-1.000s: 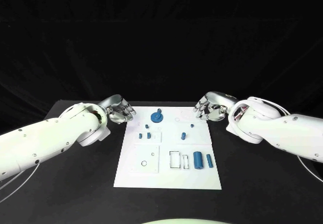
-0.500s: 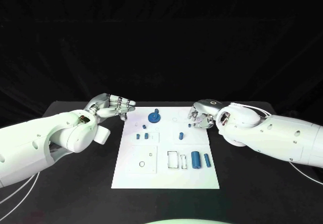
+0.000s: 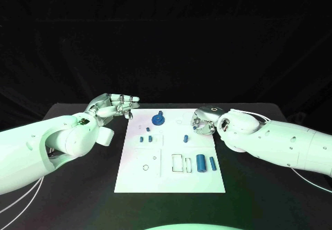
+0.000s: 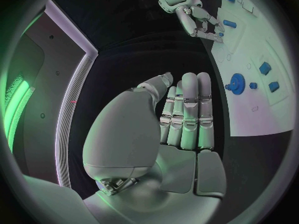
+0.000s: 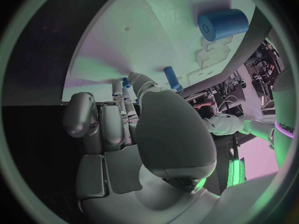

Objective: Assemble the parts on the task board

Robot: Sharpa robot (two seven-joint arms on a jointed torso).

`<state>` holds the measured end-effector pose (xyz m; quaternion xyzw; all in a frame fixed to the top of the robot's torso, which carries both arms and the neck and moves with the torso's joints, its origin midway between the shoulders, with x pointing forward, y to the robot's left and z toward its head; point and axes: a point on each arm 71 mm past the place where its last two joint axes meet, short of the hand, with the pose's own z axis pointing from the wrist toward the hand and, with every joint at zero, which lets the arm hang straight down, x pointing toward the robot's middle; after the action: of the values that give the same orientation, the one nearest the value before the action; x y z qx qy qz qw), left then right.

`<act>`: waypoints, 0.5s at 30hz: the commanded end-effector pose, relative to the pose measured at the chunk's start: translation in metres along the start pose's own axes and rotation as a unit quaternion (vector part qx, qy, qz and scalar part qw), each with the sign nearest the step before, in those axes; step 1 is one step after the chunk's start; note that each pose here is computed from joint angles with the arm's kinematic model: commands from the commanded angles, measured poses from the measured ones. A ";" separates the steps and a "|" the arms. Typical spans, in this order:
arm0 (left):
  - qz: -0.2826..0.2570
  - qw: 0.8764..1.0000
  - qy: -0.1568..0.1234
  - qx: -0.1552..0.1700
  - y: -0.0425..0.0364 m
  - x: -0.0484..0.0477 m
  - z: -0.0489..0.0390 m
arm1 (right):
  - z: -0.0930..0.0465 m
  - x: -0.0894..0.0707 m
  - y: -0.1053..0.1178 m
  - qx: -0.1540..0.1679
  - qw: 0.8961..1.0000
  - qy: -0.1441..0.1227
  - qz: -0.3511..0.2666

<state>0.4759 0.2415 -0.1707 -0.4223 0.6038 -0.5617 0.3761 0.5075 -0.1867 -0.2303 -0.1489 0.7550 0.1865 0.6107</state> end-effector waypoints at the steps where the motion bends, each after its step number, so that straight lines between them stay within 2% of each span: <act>1: -0.017 1.000 0.009 0.013 -0.0026 0.0024 -0.0003 | 0.000 0.004 0.002 -0.007 1.000 0.007 -0.006; 15: -0.018 1.000 0.011 0.008 -0.0021 0.0028 -0.0005 | 0.004 0.012 0.001 -0.002 0.999 0.038 -0.011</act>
<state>0.4754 0.2417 -0.1702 -0.4272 0.5982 -0.5675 0.3710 0.5116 -0.1838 -0.2321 -0.1496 0.7559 0.1858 0.6097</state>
